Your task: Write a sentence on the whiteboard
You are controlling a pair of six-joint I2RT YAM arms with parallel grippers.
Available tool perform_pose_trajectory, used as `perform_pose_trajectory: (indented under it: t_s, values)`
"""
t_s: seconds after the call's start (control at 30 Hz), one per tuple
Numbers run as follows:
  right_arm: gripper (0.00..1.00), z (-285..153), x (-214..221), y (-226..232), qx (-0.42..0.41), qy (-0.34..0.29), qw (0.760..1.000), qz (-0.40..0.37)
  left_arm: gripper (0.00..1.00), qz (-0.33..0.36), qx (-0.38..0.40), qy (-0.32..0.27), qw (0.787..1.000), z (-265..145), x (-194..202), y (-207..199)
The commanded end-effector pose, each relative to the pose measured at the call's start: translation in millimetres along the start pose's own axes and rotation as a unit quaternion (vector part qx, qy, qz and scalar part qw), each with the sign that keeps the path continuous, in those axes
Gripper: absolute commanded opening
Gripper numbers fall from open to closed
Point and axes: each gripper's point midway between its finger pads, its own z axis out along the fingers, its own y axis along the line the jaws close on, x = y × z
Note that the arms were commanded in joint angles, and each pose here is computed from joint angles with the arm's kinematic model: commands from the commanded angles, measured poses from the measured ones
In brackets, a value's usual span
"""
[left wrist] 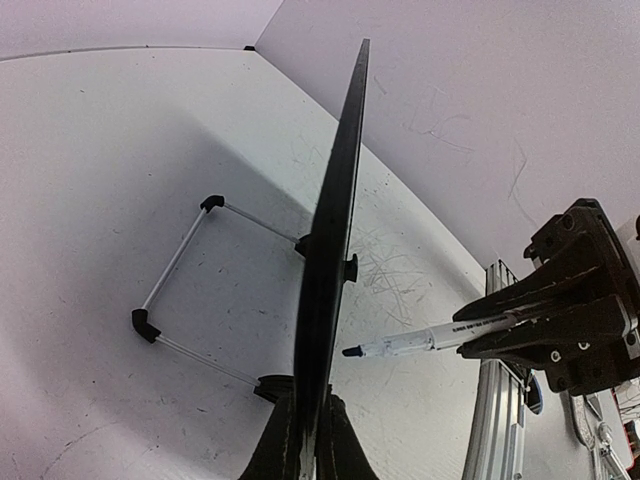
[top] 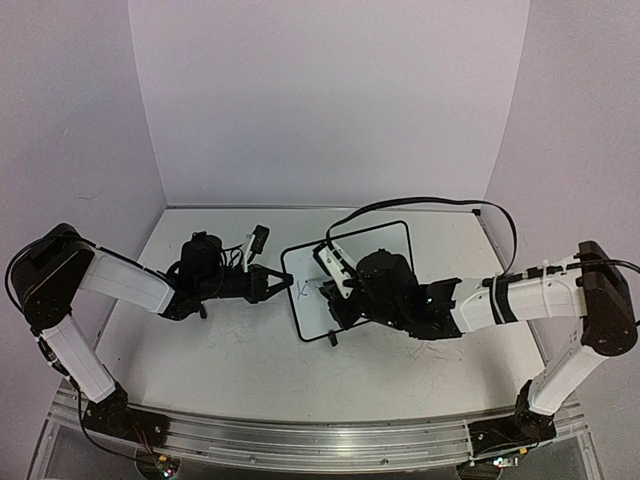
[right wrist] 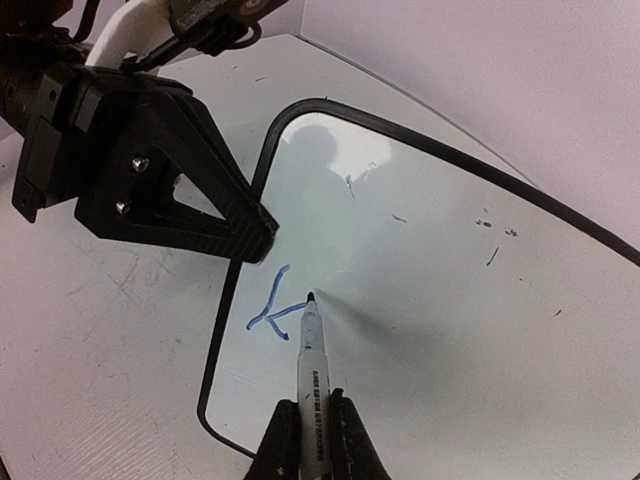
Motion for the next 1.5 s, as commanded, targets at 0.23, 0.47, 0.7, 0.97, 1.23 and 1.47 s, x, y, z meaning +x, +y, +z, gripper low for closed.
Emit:
perform_pose_trajectory:
  t_s: [0.23,0.47,0.7,0.97,1.23,1.47]
  values:
    - [0.0,5.6,-20.2,-5.4,0.018,-0.024,1.0,0.007,0.0,0.008,-0.002,-0.003,1.0,-6.0,-4.2,-3.4]
    - [0.0,9.8,-12.8,-9.9,0.035,-0.014,0.999,0.009,0.0,0.009,-0.002,-0.004,1.0,-6.9,-4.7,-3.8]
    - [0.0,-9.2,-21.3,-9.8,0.019,-0.028,0.999,0.012,0.0,0.009,-0.003,-0.003,1.0,-7.7,-3.8,-3.8]
    - [0.0,-6.8,-9.2,-4.2,0.004,-0.016,1.0,0.011,0.0,0.008,-0.004,-0.002,1.0,-6.6,-2.8,-2.5]
    - [0.0,1.4,-7.2,-3.1,0.009,-0.01,1.0,0.008,0.0,0.009,-0.003,-0.001,1.0,-6.8,-2.8,-3.1]
    - [0.0,2.6,-6.2,0.0,0.002,-0.008,1.0,0.007,0.0,0.008,-0.004,-0.002,1.0,-7.0,-3.1,-2.7]
